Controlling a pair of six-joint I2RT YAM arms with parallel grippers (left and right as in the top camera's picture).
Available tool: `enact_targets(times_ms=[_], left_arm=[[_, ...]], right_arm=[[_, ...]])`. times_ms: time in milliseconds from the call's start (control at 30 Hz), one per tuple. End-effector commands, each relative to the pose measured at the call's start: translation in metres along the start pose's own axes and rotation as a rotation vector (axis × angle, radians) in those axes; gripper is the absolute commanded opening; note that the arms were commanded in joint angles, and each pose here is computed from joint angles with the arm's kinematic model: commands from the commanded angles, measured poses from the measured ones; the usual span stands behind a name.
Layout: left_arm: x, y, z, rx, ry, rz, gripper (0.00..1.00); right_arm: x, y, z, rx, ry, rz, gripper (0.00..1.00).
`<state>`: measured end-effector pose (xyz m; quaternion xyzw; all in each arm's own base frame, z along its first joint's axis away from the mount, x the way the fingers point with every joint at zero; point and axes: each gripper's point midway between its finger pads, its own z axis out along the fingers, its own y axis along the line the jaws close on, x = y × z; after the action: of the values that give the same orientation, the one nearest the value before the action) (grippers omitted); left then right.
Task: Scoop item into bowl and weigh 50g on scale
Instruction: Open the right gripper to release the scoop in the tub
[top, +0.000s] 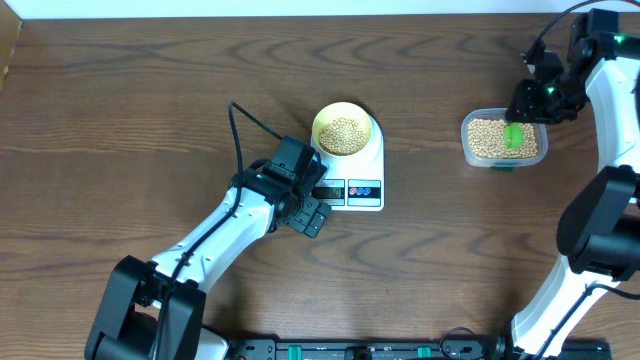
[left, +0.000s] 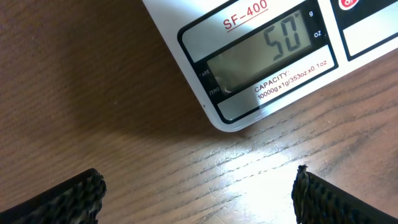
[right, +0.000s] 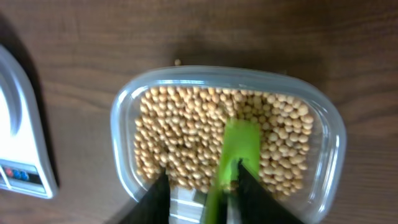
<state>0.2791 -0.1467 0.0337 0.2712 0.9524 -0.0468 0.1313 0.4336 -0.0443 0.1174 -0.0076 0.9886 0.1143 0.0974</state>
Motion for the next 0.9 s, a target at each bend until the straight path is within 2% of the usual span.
enact_targets(times_ms=[0, 100, 167, 200, 867], left_arm=[[0.003, 0.002, 0.002, -0.002, 0.013, 0.003, 0.98], [0.003, 0.002, 0.002, -0.002, 0.013, 0.003, 0.98], [0.003, 0.002, 0.002, -0.002, 0.013, 0.003, 0.98], [0.003, 0.002, 0.002, -0.002, 0.013, 0.003, 0.98], [0.003, 0.002, 0.002, -0.002, 0.013, 0.003, 0.98]], right_arm=[[-0.001, 0.003, -0.007, 0.006, -0.015, -0.014, 0.48], [-0.001, 0.003, -0.007, 0.006, -0.015, -0.014, 0.69], [-0.001, 0.003, -0.007, 0.006, -0.015, -0.014, 0.94], [-0.001, 0.003, -0.007, 0.006, -0.015, -0.014, 0.99], [-0.026, -0.004, -0.007, 0.037, -0.114, -0.041, 0.99]])
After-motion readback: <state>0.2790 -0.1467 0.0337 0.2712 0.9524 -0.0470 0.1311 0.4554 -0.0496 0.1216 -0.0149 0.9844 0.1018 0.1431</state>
